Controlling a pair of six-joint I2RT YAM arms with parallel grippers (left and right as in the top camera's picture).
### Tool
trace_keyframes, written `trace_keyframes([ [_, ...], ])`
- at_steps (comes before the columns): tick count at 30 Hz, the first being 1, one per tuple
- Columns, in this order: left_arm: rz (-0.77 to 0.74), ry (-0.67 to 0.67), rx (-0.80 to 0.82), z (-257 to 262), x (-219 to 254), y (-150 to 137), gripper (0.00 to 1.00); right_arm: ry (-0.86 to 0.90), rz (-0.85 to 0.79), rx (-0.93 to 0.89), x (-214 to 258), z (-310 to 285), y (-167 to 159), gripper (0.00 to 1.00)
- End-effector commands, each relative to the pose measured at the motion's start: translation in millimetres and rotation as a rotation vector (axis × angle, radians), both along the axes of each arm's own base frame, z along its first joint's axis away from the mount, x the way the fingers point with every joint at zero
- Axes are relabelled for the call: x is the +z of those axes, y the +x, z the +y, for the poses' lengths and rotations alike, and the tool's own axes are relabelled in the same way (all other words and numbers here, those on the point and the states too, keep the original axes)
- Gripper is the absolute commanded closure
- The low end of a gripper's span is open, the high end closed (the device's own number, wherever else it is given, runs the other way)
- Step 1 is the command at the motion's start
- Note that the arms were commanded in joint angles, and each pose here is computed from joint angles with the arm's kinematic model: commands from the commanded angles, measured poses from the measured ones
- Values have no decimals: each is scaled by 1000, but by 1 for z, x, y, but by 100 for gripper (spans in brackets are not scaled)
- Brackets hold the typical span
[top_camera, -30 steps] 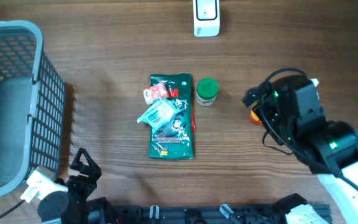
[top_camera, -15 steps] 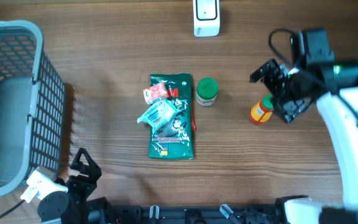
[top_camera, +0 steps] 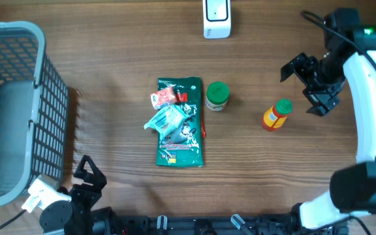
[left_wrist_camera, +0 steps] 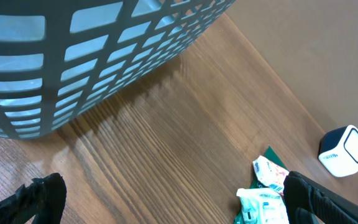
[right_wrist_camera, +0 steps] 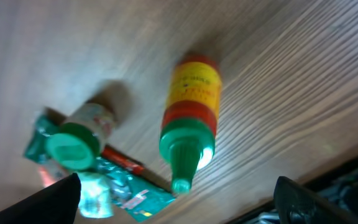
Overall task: Scan the item barcode
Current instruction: 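Lower the right gripper onto the Sriracha bottle and grasp its body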
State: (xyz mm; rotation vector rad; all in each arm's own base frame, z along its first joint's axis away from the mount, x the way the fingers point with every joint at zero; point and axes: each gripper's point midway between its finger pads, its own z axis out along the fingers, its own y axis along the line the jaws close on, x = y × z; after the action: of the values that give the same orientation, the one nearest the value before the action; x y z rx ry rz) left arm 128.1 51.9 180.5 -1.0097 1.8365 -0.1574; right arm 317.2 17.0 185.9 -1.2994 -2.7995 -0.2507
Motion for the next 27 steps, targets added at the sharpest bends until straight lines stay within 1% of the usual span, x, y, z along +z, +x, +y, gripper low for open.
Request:
trace_keyframes([
  [1, -1, 1, 16, 2, -1, -1, 0, -22, 25, 88, -12, 1, 5, 1],
  [4, -1, 1, 16, 2, -1, -1, 0, -54, 45, 92, -23, -4, 5, 1],
  [5, -1, 1, 16, 2, -1, -1, 0, -63, 64, 90, -29, -6, 1, 3],
  [6, -1, 1, 16, 2, -1, -1, 0, -63, 76, 90, -33, -6, -1, 1],
  [9, -1, 1, 16, 2, -1, -1, 0, -58, 101, 91, -46, -5, -6, 5],
  [14, -1, 1, 16, 2, -1, -1, 0, -49, 146, 103, -68, 2, -17, 7],
  [20, -1, 1, 16, 2, -1, -1, 0, -58, 127, 85, -77, 12, -12, 7],
  [24, -1, 1, 16, 2, -1, -1, 0, -133, 119, 38, -82, 8, -9, 7],
  [27, -1, 1, 16, 2, -1, -1, 0, -148, 119, 35, -84, 10, -8, 7],
])
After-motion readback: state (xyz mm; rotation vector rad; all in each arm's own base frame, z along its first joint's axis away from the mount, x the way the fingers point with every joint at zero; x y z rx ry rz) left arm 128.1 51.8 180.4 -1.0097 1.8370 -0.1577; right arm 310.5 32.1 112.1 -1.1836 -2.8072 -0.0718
